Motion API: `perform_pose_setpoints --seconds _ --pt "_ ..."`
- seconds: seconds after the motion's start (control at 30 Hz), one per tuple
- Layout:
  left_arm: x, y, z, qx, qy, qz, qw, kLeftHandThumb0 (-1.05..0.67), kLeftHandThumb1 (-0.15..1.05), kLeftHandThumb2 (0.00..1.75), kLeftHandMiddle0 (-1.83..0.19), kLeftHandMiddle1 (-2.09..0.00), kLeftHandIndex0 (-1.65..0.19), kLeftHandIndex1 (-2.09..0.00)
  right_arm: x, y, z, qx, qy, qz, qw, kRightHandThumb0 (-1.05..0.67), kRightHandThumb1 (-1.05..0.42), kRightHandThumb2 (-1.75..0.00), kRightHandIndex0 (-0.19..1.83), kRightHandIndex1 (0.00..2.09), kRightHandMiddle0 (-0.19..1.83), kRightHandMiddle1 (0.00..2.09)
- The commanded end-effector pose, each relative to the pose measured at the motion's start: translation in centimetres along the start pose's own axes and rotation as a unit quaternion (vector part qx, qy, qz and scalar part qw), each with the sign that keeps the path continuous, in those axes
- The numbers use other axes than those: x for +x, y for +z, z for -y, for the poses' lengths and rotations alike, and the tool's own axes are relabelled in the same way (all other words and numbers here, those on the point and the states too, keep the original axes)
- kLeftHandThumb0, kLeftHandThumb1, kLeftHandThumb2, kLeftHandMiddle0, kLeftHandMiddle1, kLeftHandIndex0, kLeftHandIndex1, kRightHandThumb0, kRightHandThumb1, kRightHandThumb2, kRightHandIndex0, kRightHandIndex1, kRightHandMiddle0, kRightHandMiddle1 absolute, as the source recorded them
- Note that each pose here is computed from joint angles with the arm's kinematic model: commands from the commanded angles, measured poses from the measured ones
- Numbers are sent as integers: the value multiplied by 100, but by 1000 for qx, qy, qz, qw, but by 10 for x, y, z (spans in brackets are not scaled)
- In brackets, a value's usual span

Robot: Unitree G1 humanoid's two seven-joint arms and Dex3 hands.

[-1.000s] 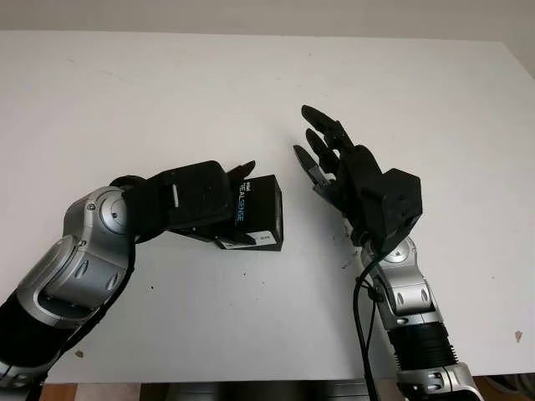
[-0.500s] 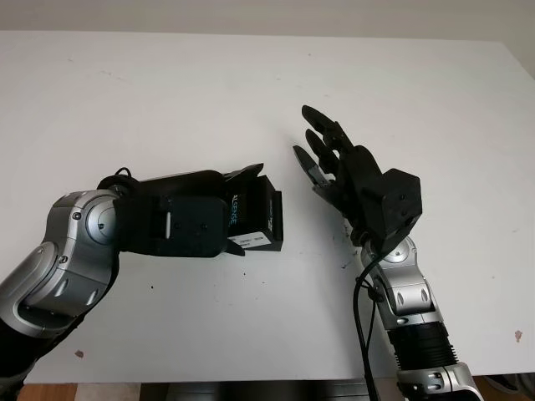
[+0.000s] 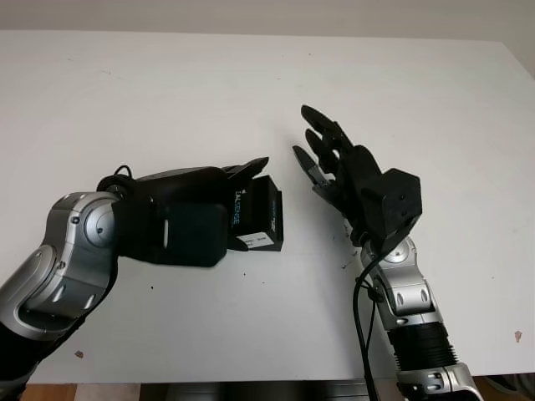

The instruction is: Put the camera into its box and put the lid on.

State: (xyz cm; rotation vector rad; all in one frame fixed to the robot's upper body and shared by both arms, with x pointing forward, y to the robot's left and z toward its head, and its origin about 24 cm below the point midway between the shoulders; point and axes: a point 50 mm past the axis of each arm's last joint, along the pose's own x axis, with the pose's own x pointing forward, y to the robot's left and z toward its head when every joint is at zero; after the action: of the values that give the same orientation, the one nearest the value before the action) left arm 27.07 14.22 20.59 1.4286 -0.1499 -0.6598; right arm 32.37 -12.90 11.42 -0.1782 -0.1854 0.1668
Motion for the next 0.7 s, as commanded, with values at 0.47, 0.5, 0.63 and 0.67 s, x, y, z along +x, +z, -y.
perform_pose_setpoints --seconds 0.47,0.5,0.63,0.67 --pt "4 5 7 -22 27 30 999 -66 105 52 19 0 19 0 -1 3 1 1 -1 9 1000 -66 -105 -31 18 5 12 31" --pt "4 5 7 -25 26 30 999 -66 105 52 19 0 19 0 -1 3 0 1 -1 9 1000 -66 -105 -31 18 5 12 31" --pt "5 6 8 -34 27 34 998 -66 105 53 19 0 19 0 -1 3 0 3 0 11 1000 -66 -105 -31 17 5 12 31" --pt "5 6 8 -36 26 35 998 -66 105 53 19 0 19 0 -1 3 0 3 -1 10 1000 -66 -105 -31 17 5 12 31"
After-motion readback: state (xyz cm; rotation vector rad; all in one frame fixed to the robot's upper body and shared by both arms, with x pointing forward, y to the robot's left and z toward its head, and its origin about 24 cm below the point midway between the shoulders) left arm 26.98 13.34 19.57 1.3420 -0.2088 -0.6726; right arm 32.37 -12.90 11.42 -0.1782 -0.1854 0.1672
